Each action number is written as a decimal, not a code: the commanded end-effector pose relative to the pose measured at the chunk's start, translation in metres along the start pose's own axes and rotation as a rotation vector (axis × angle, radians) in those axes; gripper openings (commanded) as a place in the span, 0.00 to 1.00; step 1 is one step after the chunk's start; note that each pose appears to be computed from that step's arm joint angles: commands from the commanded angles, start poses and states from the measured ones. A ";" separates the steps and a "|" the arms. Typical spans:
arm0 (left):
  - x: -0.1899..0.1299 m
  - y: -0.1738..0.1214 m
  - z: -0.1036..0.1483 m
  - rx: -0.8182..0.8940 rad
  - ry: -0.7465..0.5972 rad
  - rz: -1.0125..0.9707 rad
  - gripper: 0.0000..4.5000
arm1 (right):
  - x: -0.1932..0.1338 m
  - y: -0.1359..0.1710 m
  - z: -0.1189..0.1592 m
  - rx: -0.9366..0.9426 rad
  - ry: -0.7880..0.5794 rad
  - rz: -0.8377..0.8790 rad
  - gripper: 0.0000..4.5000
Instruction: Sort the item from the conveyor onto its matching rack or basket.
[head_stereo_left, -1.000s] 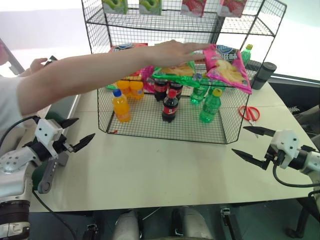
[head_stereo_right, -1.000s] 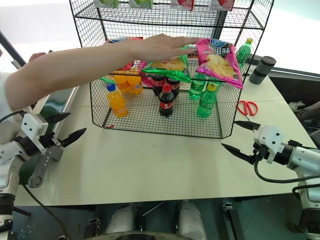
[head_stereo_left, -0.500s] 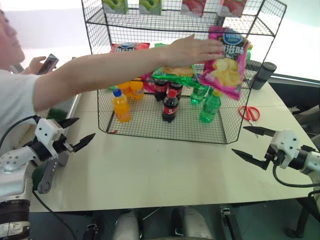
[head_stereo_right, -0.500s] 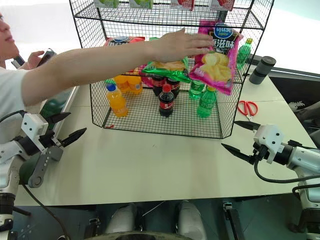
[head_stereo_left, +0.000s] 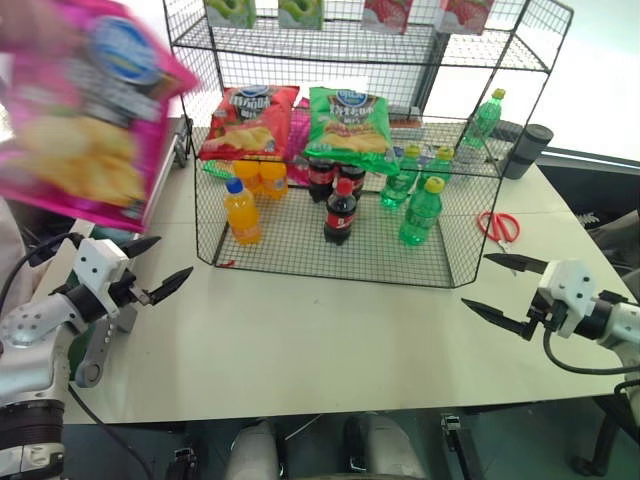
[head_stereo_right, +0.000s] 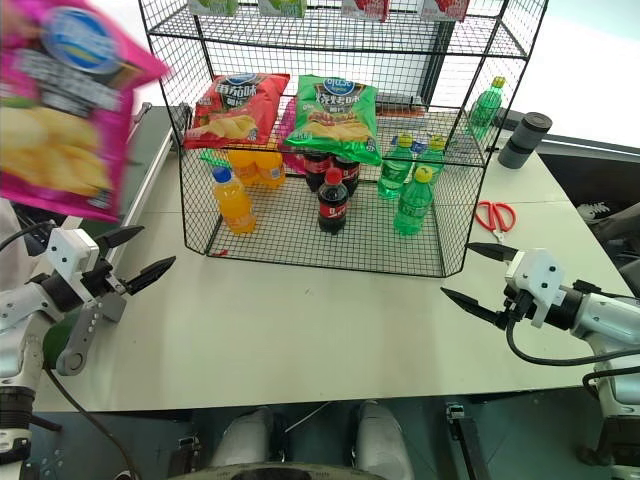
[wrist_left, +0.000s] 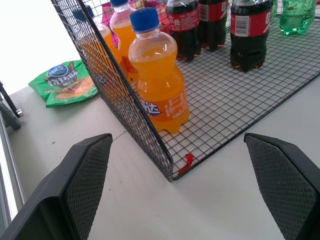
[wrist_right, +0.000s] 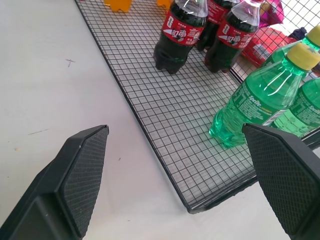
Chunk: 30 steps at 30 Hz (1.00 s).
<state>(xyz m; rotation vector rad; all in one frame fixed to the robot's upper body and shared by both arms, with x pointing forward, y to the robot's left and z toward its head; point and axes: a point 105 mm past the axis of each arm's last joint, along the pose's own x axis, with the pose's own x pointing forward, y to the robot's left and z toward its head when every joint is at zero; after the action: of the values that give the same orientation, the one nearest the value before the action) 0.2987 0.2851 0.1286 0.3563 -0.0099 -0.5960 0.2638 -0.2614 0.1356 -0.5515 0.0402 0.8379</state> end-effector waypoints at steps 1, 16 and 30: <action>-0.001 0.002 0.009 0.032 -0.024 0.002 1.00 | 0.002 -0.003 0.011 -0.040 -0.030 0.001 0.99; -0.008 -0.004 0.007 0.022 -0.018 0.020 1.00 | 0.010 -0.003 0.013 -0.046 -0.039 0.026 0.99; -0.019 -0.001 0.002 0.007 0.029 0.065 1.00 | 0.022 -0.003 0.014 -0.042 -0.060 0.052 0.99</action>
<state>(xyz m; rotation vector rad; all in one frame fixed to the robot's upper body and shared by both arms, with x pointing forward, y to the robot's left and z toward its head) 0.2829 0.2896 0.1156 0.3493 0.0429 -0.5417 0.2763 -0.2424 0.1348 -0.5482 0.0191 0.9098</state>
